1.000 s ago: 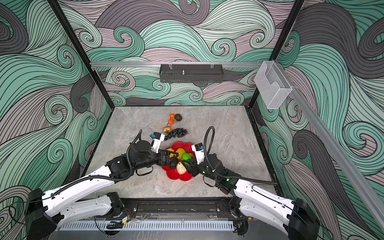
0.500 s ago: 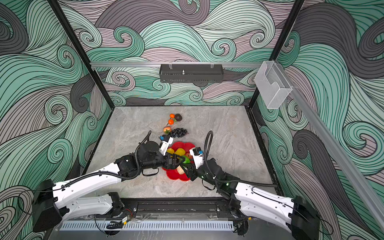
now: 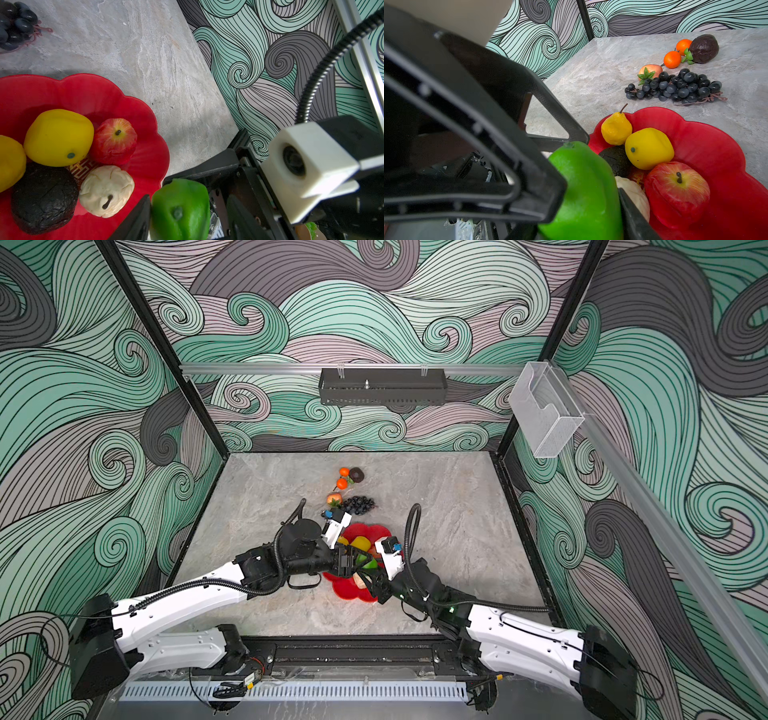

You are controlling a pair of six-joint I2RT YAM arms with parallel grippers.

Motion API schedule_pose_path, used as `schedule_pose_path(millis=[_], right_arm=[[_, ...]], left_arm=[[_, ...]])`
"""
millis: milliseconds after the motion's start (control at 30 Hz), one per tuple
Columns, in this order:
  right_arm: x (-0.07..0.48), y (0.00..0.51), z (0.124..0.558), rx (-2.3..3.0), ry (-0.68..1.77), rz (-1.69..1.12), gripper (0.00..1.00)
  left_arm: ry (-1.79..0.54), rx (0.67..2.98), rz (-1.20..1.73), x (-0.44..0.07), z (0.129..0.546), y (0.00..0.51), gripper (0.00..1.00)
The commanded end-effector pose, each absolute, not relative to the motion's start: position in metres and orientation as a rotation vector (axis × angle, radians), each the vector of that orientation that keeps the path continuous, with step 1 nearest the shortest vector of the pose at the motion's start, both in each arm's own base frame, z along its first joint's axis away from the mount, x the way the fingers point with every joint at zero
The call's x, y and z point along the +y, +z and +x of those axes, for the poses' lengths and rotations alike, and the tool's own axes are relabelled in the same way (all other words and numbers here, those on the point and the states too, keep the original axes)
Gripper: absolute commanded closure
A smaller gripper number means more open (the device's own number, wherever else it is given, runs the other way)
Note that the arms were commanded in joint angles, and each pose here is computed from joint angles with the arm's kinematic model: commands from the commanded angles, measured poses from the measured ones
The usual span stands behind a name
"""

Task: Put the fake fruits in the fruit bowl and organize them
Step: 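Grasp the green fruit with the left gripper while the right gripper holds it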

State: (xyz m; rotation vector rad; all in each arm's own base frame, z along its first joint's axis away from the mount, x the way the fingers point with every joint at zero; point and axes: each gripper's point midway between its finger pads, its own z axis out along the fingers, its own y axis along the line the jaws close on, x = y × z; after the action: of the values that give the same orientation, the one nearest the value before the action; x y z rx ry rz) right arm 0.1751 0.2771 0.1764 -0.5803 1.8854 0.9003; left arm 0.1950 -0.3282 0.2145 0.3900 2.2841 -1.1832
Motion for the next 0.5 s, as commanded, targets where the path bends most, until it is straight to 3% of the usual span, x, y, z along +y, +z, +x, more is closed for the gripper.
schedule_pose_path(millis=[0,300,467], right_arm=[[0.28,0.193,0.179,1.828,0.9,-0.562,0.5],[0.279,0.197,0.179,1.817,0.891,-0.56,0.5],[0.279,0.197,0.18,1.818,0.888,-0.56,0.5]], left_arm=[[-1.242,2.245,0.426,-0.339,0.191,0.232,0.41],[-1.214,2.279,0.433,-0.339,0.192,0.22,0.38],[-1.219,2.281,0.445,-0.341,0.191,0.219,0.46]])
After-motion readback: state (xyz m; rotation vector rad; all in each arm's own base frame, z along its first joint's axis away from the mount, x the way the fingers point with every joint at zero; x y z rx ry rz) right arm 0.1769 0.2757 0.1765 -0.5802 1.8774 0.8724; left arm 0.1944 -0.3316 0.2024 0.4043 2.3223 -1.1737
